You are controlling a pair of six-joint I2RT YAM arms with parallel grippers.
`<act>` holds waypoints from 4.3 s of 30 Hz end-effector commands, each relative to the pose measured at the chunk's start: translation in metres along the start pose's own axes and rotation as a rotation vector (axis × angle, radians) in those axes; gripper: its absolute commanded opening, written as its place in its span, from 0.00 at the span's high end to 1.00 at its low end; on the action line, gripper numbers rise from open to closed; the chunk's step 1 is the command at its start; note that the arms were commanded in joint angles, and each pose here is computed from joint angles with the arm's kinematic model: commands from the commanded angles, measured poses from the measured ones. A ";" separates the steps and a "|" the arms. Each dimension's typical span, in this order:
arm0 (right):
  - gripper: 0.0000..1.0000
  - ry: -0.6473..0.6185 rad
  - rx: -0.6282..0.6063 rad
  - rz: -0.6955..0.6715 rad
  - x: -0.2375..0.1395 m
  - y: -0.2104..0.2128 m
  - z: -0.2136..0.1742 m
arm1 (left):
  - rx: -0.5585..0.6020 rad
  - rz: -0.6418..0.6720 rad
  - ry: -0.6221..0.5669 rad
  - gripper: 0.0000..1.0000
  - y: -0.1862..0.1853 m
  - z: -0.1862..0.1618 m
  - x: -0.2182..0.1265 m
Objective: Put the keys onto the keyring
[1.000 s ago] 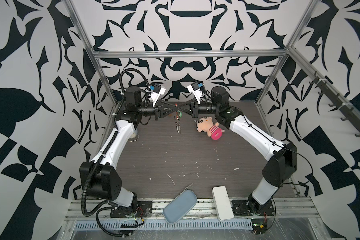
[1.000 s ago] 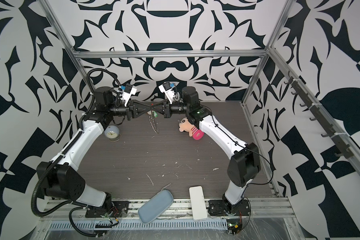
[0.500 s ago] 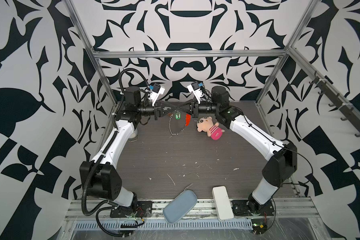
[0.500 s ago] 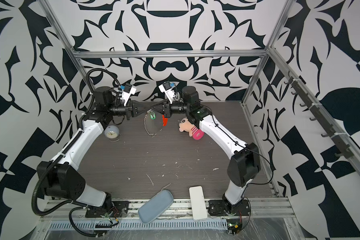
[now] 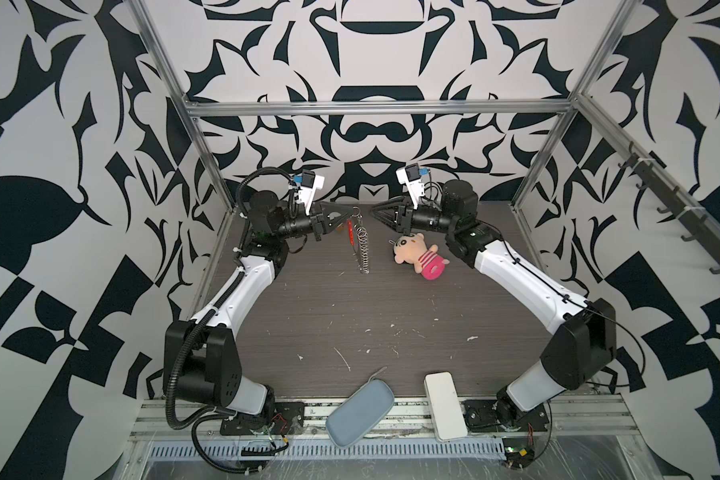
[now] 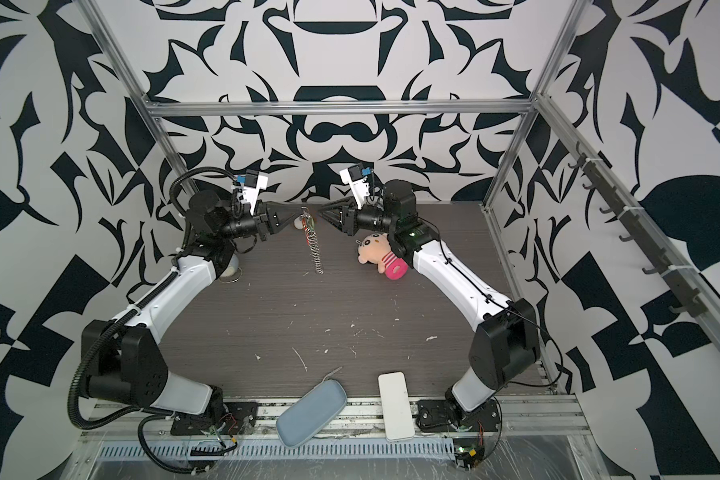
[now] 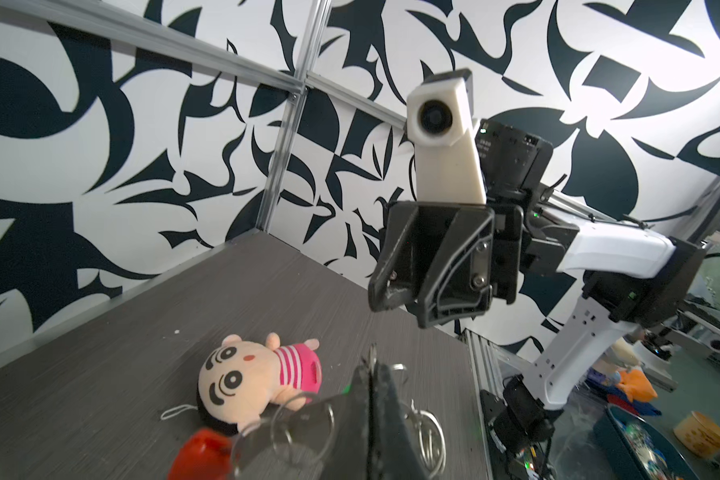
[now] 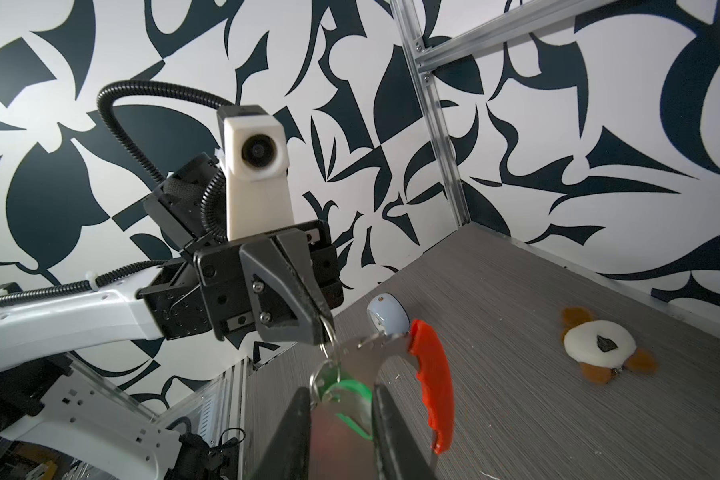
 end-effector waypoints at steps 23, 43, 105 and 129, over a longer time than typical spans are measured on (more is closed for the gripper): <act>0.86 -0.024 0.040 0.274 0.035 0.014 0.024 | 0.083 -0.037 -0.231 1.00 -0.016 0.034 0.005; 1.00 -0.114 -0.019 0.098 -0.003 0.010 0.030 | 0.081 -0.071 -0.183 1.00 -0.018 0.027 0.005; 0.71 -0.357 -0.015 -0.481 -0.085 -0.023 -0.044 | 0.038 0.245 0.192 0.97 -0.015 -0.068 -0.006; 0.71 -0.244 -0.018 -0.594 -0.103 -0.027 -0.073 | -0.065 0.217 0.278 0.98 0.018 -0.217 0.052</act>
Point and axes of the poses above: each gripper's point midway between its finger pads, its own x axis out along the fingers, its own y axis along the line the jaws close on, z = x × y, the point moved 9 cm from there along -x, back along the fingers, and after that the axes turned 12 degrees about x, right-handed, at the moved point
